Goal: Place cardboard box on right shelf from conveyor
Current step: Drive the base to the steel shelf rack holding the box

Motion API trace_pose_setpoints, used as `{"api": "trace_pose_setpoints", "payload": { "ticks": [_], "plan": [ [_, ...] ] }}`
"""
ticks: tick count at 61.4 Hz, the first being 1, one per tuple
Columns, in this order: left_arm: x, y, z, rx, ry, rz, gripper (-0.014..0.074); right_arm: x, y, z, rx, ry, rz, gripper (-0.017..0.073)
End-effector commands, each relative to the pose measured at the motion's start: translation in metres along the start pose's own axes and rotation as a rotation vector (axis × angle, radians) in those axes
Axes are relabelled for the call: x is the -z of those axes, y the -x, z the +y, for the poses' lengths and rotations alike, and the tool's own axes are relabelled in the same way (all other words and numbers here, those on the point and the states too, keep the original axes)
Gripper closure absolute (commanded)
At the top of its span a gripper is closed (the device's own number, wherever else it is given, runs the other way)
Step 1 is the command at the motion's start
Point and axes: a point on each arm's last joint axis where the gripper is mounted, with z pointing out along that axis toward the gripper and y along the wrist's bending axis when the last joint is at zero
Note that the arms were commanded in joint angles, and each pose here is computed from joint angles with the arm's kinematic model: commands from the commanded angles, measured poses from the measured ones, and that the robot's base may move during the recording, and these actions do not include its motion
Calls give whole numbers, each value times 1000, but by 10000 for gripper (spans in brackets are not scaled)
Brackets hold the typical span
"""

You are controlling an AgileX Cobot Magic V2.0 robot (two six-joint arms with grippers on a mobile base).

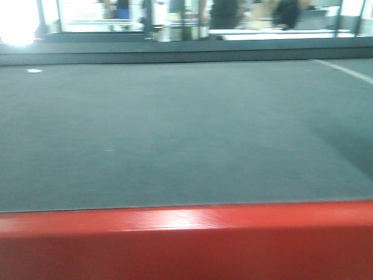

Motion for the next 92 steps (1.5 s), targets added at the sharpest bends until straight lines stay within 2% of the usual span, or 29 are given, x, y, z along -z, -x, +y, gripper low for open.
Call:
{"api": "trace_pose_setpoints", "payload": {
  "ticks": [1,92],
  "plan": [
    [1,6,0,6,-5,-89,710,2,15,0,8,-11,-105,412],
    [1,6,0,6,-5,-89,709,2,15,0,8,-11,-105,412]
  ]
}}
